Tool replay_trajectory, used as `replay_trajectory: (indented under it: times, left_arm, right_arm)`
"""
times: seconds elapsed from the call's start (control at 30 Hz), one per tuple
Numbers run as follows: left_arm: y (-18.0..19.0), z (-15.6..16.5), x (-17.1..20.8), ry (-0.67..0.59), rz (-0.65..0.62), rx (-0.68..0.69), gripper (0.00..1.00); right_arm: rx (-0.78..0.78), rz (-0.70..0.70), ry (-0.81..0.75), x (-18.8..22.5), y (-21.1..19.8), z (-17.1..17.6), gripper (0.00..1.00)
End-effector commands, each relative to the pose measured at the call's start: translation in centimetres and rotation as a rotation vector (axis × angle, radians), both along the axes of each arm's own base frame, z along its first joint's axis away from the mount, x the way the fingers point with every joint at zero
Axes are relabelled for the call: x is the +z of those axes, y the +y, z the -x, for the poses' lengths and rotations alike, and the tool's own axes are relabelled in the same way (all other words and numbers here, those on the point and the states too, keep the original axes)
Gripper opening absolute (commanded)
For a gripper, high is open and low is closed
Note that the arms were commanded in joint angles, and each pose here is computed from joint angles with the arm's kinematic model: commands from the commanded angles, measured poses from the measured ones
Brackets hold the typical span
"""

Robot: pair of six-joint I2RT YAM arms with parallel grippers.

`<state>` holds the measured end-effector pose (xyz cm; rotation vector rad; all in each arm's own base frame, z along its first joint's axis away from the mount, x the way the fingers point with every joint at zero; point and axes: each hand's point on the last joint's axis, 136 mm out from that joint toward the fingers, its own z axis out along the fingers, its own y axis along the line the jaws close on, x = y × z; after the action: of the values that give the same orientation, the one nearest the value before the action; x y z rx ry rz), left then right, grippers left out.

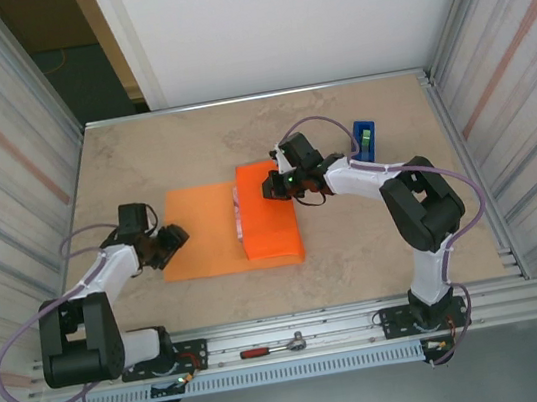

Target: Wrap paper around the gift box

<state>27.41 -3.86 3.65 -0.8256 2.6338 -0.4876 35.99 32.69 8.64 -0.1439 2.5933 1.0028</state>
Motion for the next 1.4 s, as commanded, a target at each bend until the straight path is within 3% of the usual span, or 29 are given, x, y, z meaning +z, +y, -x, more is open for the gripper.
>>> replay_trajectory:
  times: [0.0,0.37,0.83,1.1,1.37]
  left_arm:
    - [2.0,0.9,-0.5,0.032,-0.082,0.074,0.60]
    - [3.7,2.2,-0.1,0.032,-0.158,0.148,0.64]
    - [-1.6,0.9,-1.9,0.046,0.044,-0.001,0.63]
    - [-6.6,-2.0,1.0,-0.099,0.093,-0.126,0.65]
    - [-7.3,-6.6,3.5,-0.192,0.065,-0.235,0.67]
  right_arm:
    - [0.005,0.098,0.127,-4.4,-1.5,2.7,0.00]
    - [0.007,0.097,0.131,-4.5,-1.4,2.7,0.00]
    - [0.006,0.086,0.128,-4.3,-1.1,2.5,0.00]
    - [0.005,0.089,0.134,-4.6,-1.2,2.5,0.00]
    - [0.002,0.086,0.139,-4.8,-1.1,2.6,0.00]
